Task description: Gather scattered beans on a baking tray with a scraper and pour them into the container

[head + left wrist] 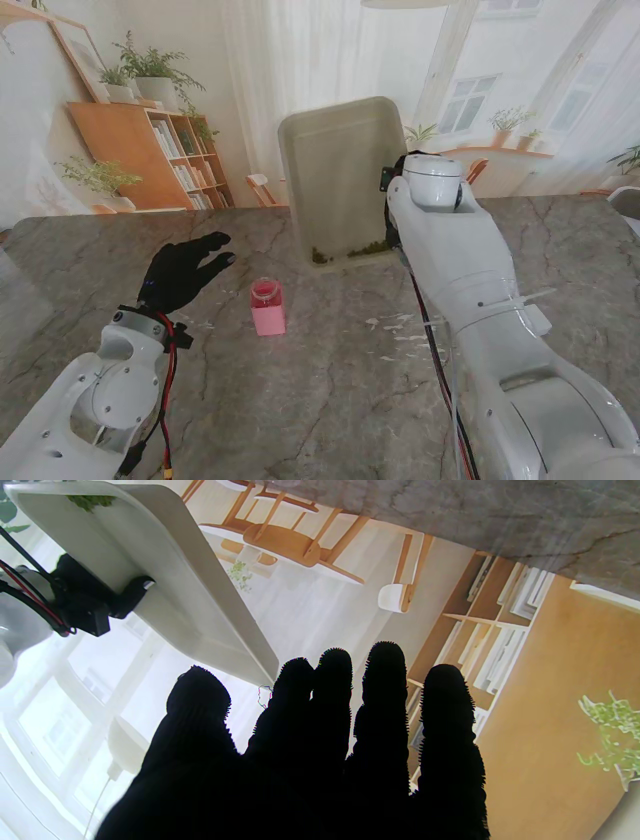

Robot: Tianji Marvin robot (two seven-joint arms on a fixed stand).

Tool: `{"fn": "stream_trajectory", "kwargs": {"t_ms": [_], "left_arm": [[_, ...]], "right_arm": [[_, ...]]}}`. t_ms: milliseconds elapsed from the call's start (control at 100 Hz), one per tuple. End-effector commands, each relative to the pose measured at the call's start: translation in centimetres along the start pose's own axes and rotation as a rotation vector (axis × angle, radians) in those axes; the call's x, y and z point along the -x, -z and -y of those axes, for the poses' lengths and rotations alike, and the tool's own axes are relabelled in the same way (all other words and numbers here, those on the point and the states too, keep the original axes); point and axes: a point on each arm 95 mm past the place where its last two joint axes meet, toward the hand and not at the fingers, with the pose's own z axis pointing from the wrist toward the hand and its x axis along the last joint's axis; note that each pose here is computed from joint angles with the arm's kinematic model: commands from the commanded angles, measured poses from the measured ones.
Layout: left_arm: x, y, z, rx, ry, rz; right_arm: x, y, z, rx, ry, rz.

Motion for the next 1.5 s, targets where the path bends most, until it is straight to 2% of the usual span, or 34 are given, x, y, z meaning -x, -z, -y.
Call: {"fn": "stream_trajectory", "kwargs": {"t_ms": [0, 380, 770, 1200, 1490], "left_arm": [[-0.4, -0.7, 0.8, -0.010, 0.002, -0.028], [-0.7, -2.2, 1.6, 0.011, -0.001, -0.099], [-1.1, -1.7, 1.4, 0.022, -0.009, -0.144], [-1.4, -1.1, 2.5, 0.032, -0.032, -0.181], [-2.7, -2.2, 3.5, 0.062, -0.006, -0.260]], "right_arm": [[-2.0, 0.8, 1.6, -0.058, -0.018, -0.044], [-3.1, 2.1, 6.2, -0.146, -0.015, -0.121], [-3.1, 4.0, 10.1, -0.203, 0.022, -0.234], [-3.5, 5.0, 12.1, -0.228, 0.048, -0.288], [-3.4, 5.1, 12.9, -0.246, 0.067, -0.313]]}}
